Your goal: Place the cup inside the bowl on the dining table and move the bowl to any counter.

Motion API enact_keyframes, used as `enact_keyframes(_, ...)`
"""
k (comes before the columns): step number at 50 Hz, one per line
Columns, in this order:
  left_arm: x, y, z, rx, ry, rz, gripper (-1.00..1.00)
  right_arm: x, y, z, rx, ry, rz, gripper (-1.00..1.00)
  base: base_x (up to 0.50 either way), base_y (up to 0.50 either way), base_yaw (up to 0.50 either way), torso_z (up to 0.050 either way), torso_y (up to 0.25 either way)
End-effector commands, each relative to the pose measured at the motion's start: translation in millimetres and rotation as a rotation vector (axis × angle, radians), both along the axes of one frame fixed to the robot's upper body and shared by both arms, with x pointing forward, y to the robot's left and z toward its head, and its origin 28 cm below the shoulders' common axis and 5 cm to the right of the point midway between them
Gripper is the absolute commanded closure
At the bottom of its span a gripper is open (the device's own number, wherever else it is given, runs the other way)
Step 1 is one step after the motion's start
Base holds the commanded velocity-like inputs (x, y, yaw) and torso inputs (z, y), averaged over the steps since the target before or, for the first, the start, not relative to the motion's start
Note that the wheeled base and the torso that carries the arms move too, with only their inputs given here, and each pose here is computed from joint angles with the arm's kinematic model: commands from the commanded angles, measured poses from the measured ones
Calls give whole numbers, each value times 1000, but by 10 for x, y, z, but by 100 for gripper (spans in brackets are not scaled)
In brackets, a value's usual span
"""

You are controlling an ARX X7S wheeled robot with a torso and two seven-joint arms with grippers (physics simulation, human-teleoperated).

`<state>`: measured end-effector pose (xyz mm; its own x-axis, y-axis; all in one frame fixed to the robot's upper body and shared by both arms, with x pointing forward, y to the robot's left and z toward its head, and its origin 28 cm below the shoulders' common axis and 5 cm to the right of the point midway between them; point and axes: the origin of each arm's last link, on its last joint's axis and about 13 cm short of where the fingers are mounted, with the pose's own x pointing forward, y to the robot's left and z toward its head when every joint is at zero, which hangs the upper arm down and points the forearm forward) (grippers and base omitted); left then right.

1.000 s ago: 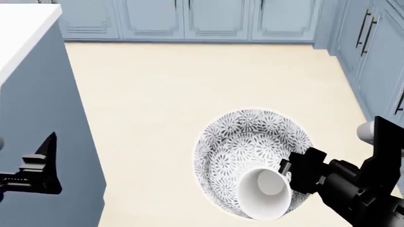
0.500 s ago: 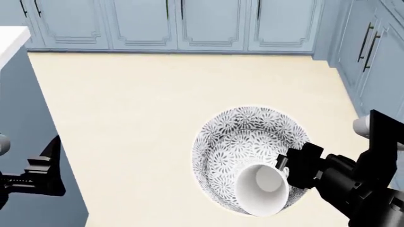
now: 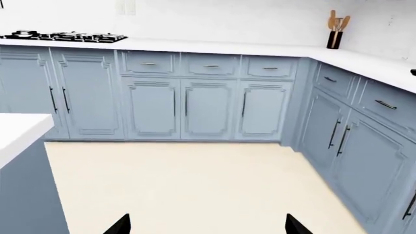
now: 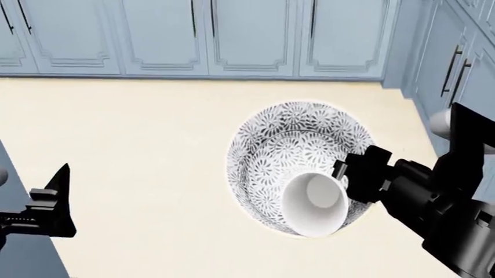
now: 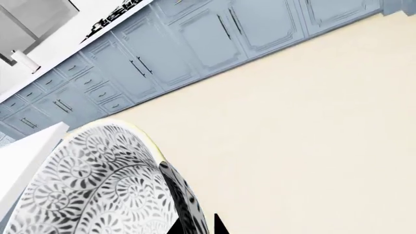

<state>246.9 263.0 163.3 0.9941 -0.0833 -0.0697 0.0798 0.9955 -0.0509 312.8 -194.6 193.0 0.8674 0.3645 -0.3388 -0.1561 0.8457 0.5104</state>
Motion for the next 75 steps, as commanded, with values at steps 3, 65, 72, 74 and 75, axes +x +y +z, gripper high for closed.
enact_keyframes(3,16,30,48,5,-12,13,-100,44,47,59,4,-14,7,100,500,-113,0,0,0)
enact_keyframes(65,23,56,41,5,-9,19,-100,57,121,20,15,-15,32,100,500,-91,0,0,2)
enact_keyframes(72,20,60,37,6,-8,19,-100,59,131,25,10,-19,45,100,498,-38,0,0,1)
enact_keyframes(74,25,54,34,6,-7,19,-100,60,130,18,6,-19,45,100,500,2,0,0,0)
enact_keyframes(75,26,53,34,6,-7,19,-100,59,131,14,6,-17,46,100,500,2,0,0,0)
